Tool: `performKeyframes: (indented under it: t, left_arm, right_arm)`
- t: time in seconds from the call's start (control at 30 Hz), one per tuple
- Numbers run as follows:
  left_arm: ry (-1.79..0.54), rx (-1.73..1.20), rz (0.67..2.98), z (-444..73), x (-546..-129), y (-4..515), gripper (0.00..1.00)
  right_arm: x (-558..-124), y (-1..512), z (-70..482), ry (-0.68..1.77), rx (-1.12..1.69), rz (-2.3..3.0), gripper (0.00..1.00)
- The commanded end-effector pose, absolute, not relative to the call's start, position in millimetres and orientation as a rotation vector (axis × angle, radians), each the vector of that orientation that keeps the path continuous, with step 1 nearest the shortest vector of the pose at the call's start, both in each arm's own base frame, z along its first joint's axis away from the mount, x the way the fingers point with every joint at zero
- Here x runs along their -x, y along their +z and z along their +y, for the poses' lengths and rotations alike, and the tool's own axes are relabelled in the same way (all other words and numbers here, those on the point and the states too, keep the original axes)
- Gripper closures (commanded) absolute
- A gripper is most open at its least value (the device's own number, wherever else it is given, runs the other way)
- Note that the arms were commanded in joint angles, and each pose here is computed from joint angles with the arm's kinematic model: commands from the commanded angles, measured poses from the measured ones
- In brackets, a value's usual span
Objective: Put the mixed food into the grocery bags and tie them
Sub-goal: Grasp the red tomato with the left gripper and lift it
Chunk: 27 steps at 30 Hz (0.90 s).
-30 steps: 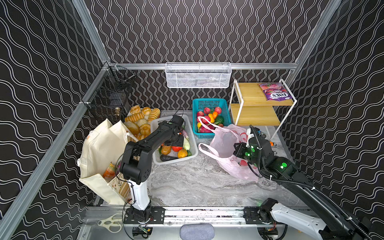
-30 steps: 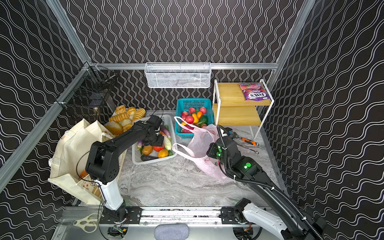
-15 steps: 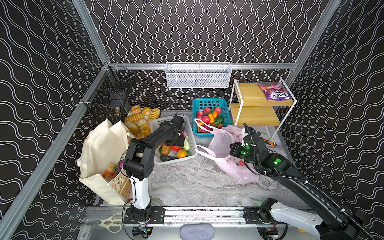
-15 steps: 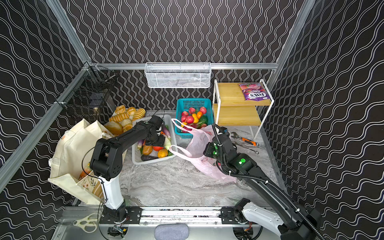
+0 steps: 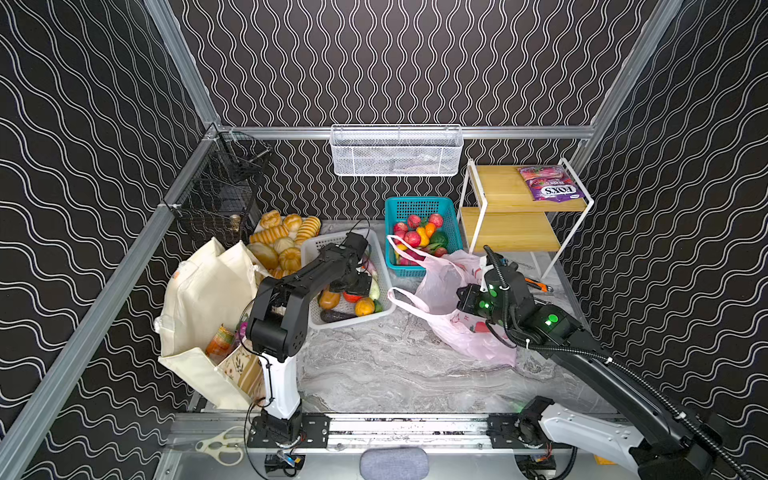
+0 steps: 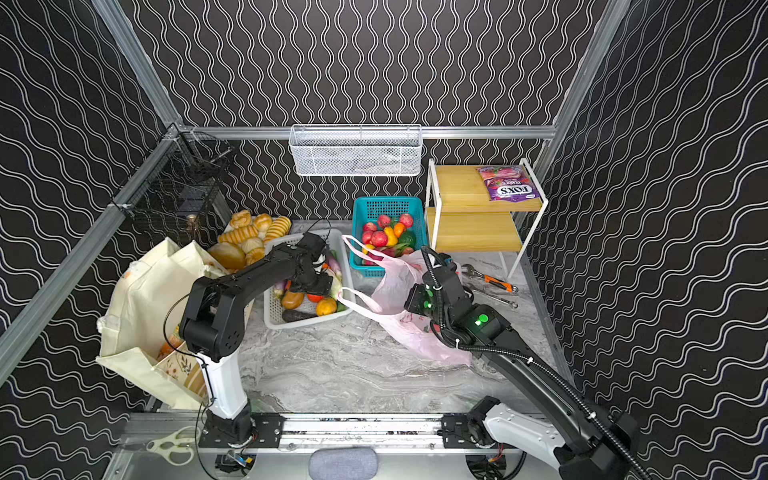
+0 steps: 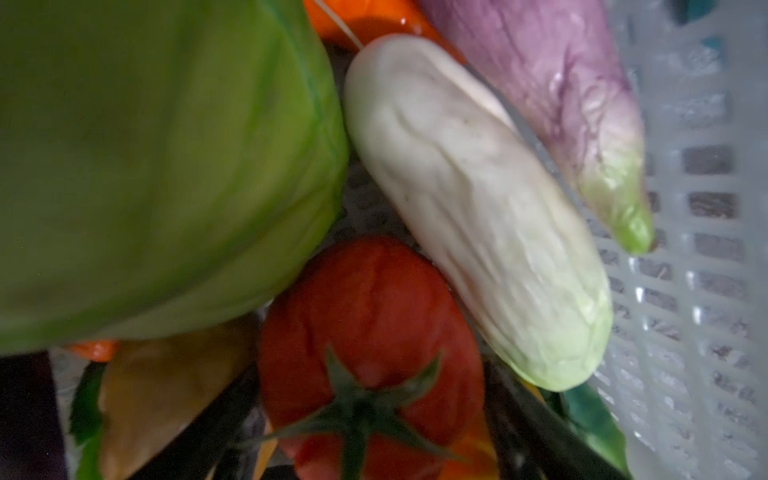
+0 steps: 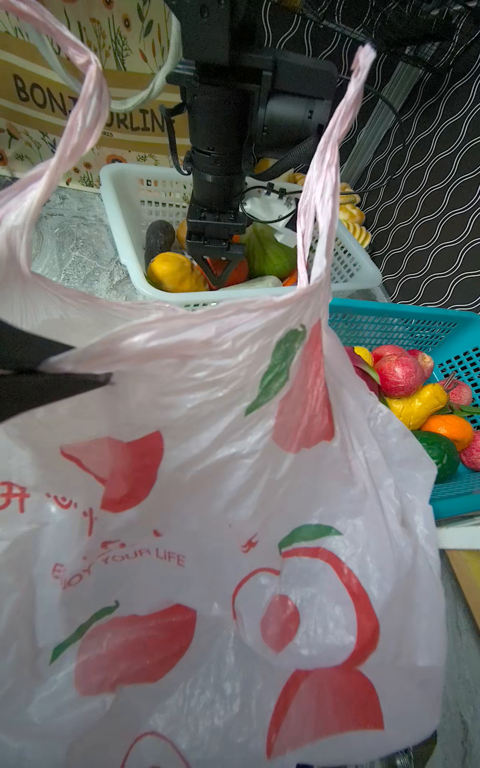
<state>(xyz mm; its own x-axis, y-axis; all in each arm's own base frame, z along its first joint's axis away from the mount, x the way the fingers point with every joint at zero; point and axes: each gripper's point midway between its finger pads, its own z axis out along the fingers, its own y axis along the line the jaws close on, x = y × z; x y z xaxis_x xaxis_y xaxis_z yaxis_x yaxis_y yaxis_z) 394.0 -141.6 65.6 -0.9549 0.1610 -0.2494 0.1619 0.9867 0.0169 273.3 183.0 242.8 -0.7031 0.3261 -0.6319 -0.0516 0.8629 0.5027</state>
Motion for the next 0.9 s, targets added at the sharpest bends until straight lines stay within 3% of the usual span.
performKeyframes:
  t: [0.0,0.3,0.5,0.67,0.87]
  left_arm:
    - [-0.004,-0.265,2.853,-140,-395,80,0.26]
    - [-0.117,-0.165,2.671,-138,-381,169,0.27]
    - [-0.429,-0.083,2.469,-158,-358,237,0.31]
    - [-0.811,-0.15,2.193,-210,-334,303,0.36]
    - [-0.85,-0.286,2.004,-246,-308,361,0.37]
  right_arm:
    - [-276,252,183,0.658,-0.214,2.237,1.0]
    - [-280,246,194,0.704,-0.212,2.249,1.0]
    - [-281,250,203,0.758,-0.183,2.233,1.0]
    - [-278,250,207,0.769,-0.125,2.238,1.0]
    - [-262,245,216,0.841,-0.009,2.258,1.0]
